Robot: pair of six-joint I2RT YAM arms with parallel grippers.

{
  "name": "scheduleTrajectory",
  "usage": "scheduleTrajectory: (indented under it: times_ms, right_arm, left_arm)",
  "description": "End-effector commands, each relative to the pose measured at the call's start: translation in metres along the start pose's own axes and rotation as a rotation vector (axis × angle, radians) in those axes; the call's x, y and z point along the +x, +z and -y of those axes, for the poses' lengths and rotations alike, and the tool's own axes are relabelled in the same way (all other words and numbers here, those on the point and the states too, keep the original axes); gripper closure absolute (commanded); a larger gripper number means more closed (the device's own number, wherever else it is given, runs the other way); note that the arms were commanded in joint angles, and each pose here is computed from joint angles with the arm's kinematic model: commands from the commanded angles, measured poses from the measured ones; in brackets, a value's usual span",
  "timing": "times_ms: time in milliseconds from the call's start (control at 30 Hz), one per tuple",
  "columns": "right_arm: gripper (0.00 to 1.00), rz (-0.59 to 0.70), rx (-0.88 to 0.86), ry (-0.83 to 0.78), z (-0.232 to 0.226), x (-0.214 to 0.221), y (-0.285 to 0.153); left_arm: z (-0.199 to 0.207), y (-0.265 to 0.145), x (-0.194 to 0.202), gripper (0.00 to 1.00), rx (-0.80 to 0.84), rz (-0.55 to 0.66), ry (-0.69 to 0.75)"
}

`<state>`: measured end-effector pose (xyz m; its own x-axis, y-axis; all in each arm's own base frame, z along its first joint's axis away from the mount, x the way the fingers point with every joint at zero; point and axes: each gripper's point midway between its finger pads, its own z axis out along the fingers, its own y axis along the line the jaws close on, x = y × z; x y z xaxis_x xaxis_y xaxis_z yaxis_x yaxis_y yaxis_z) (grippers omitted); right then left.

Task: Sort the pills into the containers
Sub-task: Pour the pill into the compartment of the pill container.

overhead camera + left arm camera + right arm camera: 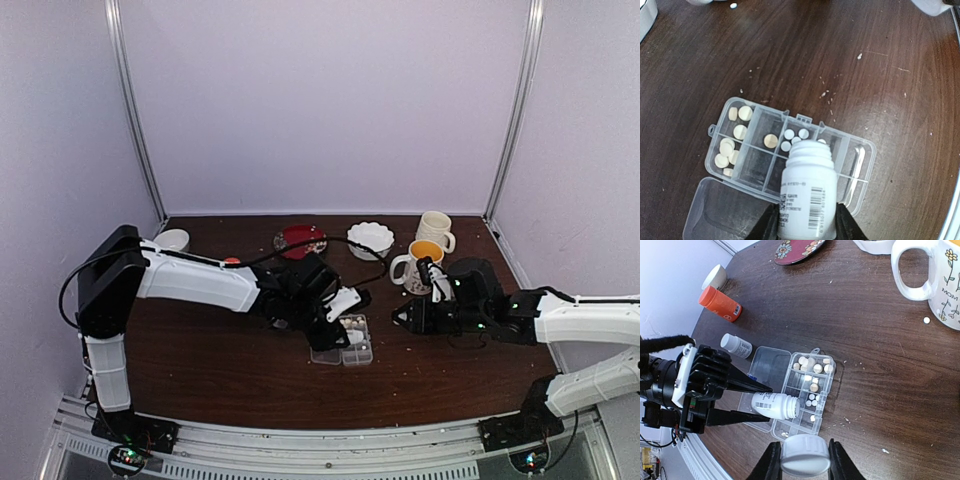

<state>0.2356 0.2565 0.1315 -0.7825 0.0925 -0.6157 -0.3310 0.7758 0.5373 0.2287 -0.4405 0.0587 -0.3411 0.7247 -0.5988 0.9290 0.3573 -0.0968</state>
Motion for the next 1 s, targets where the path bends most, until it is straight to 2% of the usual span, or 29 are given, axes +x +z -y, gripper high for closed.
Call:
scheduleTrajectory:
  times_ms: [0,433,767,967]
  right_arm:
    - [1.00,0.025,-0.015,-0.003,-0.003,-0.007,-0.003]
    - [1.00,0.026,-0.024,-0.001,-0.007,-0.010,-0.004]
    - [1.00,0.020,-0.027,0.004,-0.006,-0.008,-0.002]
    - [1.00,0.016,-0.027,0.004,-0.006,-0.006,-0.001]
  left_arm:
    - [0.004,-0.006,-0.014,1.00,0.023,0.105,-0.016]
    - [-0.003,-0.024,-0.007,1.00,-0.044,0.125,-0.022]
    - [-0.011,-0.024,0.014,1.00,-0.073,0.077,-0.024]
    - [-0.013,-0.027,0.009,1.00,-0.074,0.070,-0.019]
